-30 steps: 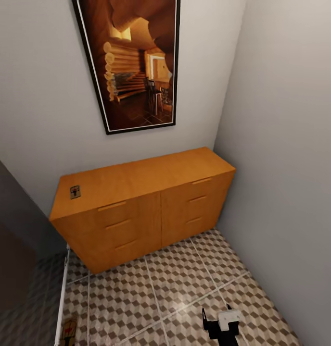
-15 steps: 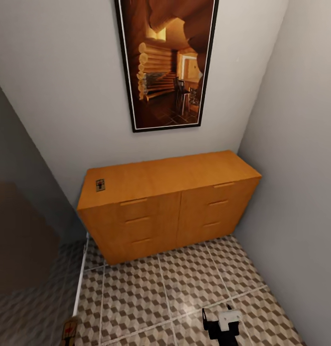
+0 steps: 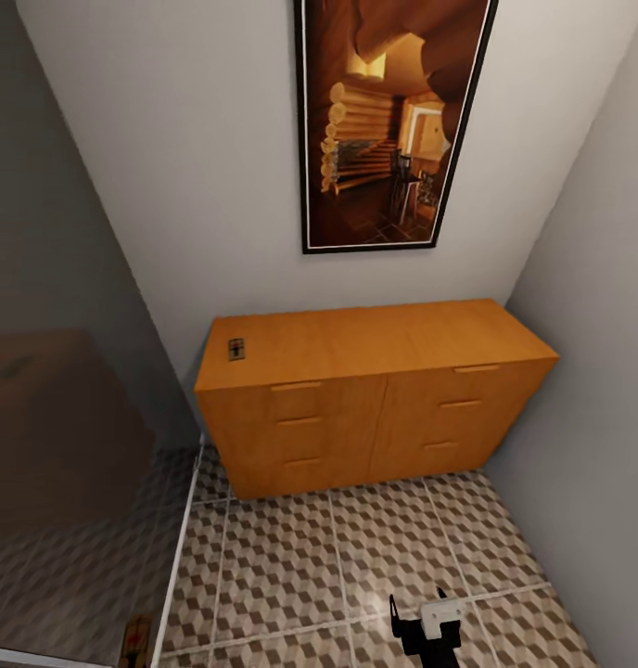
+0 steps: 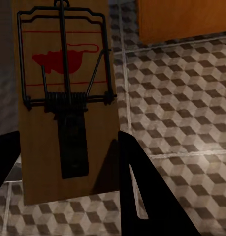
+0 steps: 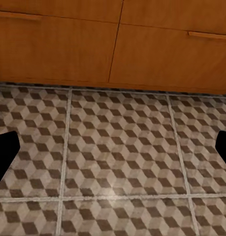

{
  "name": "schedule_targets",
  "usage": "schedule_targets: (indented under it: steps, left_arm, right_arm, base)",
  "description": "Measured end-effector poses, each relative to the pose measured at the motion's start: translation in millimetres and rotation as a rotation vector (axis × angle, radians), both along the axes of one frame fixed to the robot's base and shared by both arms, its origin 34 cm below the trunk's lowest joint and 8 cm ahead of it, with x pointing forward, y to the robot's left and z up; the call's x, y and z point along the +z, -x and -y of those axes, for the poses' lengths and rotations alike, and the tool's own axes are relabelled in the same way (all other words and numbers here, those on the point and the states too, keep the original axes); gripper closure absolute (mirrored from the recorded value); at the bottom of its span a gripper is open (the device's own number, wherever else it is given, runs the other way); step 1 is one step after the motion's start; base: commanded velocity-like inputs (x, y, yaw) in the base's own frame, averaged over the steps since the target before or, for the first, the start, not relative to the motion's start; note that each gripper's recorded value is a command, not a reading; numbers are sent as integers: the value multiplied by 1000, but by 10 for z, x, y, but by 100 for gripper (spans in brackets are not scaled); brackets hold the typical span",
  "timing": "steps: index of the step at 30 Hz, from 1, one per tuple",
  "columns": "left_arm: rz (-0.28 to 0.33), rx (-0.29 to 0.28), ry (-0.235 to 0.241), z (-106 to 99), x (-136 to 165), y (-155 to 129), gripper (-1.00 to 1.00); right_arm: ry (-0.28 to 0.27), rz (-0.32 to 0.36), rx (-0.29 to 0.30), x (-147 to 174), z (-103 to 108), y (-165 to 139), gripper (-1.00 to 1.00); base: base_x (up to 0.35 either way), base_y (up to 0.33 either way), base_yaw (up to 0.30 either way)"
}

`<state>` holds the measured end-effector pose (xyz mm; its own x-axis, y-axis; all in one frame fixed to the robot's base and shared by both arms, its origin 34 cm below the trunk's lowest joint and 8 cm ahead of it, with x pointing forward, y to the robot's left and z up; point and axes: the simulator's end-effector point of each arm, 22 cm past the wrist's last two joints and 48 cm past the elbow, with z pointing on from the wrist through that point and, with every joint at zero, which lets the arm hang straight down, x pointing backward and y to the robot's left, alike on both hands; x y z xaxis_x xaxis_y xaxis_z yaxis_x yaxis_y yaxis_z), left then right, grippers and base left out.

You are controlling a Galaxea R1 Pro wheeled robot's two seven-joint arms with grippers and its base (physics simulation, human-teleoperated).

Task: Take the four mousetraps from the cabinet in the bathroom and place them on the bathroom floor. Make sure all four end up on the same floor surface, and ensure that at least two of them are either under or directly next to the same bathroom sink.

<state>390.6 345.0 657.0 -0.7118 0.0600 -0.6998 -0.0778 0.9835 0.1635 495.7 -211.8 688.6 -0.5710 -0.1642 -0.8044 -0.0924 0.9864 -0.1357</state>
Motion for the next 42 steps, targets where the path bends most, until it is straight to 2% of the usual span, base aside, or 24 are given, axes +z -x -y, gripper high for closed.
schedule_targets:
  steps: [6,9,12,14,22,42]
  left_arm:
    - [-31,-11,38,265,-75,45,100]
    - [-36,-18,48,320,-86,54,100]
    - [-43,-48,68,390,-101,68,100]
    - [-64,-96,90,443,-130,173,100]
    - [-77,-110,76,300,-132,244,100]
    - [-80,-112,76,301,-135,262,100]
  right_arm:
    - [0,1,1,3,-2,-3,-100]
    - [0,1,1,3,-1,-4,-100]
    - [2,2,2,3,9,-5,-100]
    - [4,2,2,3,23,-6,-100]
    - [6,2,3,2,31,-6,-100]
    - [-2,-2,9,-5,-26,9,-100]
  base:
    - [0,0,42]
    - [0,0,5]
    - [0,0,2]
    - [0,0,0]
    - [0,0,0]
    - [0,0,0]
